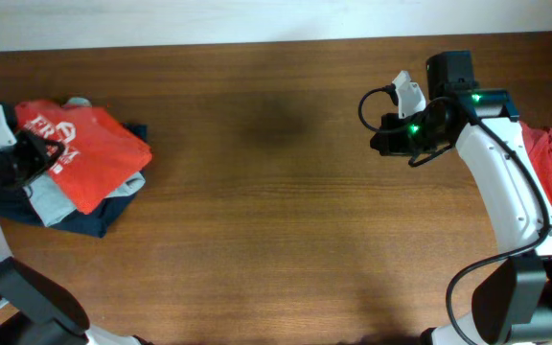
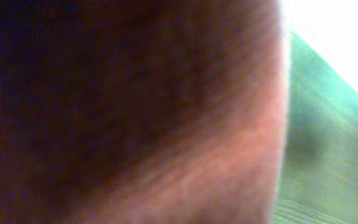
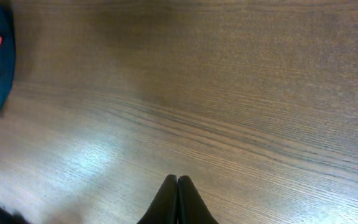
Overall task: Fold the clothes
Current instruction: 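Release the shirt on the stack and press it flat with the left gripper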
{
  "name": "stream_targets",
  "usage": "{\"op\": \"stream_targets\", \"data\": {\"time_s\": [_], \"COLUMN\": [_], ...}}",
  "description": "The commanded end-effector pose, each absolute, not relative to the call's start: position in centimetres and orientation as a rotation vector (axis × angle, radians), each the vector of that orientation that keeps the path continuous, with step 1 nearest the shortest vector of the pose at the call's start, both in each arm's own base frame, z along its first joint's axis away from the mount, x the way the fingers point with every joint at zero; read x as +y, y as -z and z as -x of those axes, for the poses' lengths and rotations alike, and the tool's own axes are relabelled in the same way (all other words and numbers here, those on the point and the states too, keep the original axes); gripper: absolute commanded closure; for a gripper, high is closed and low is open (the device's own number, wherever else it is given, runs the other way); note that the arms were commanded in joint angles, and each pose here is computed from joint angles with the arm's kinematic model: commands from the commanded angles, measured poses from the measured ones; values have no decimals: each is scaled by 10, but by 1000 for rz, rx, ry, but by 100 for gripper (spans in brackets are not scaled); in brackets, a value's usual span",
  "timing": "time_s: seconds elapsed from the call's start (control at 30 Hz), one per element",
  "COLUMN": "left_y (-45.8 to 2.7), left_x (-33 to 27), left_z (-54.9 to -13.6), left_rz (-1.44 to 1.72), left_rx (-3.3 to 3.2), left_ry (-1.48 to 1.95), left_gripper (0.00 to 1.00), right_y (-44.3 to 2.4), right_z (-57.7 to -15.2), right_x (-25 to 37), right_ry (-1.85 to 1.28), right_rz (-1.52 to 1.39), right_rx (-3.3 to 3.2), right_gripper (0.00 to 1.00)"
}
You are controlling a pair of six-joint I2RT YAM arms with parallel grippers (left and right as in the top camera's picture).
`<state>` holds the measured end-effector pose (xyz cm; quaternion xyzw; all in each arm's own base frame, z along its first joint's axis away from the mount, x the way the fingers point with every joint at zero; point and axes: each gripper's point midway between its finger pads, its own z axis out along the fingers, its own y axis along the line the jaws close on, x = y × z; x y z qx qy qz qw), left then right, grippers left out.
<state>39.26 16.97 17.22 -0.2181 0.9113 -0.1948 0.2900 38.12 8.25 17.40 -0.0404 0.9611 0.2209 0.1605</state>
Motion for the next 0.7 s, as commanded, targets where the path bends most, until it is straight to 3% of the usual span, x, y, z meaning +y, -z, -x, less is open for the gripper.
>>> {"op": "stream_targets", "data": {"time_s": [0.0, 0.07, 0.1, 0.17, 0.33, 0.6, 0.67], "left_y": [-160, -154, -151, -149, -148, -184, -203], "left_x": [187, 198, 207, 217, 232, 255, 252], "left_z": [-389, -384, -379, -375, -369, -355, -352], "left_rz": [566, 597, 623, 643, 680, 782, 775], "left_rx": [2485, 2517, 2540, 2553, 2555, 2467, 2442], "left_ry": [387, 301, 218, 140, 60, 156, 217], "left_gripper": [96, 88, 69, 50, 28, 27, 39], "right_y": [-177, -177, -177, -177, -177, -175, -175], "right_z": [-383, -383, -383, -383, -383, -379, -380], "right_x": [83, 83, 83, 83, 83, 83, 83], "right_ry": [-624, -628, -628, -629, -629, -632, -632], "right_rz": [113, 92, 92, 91, 92, 87, 88], "right_rx": [2735, 2739, 2740, 2740, 2741, 2755, 2754], "right_gripper": [96, 96, 96, 96, 96, 96, 96]}}
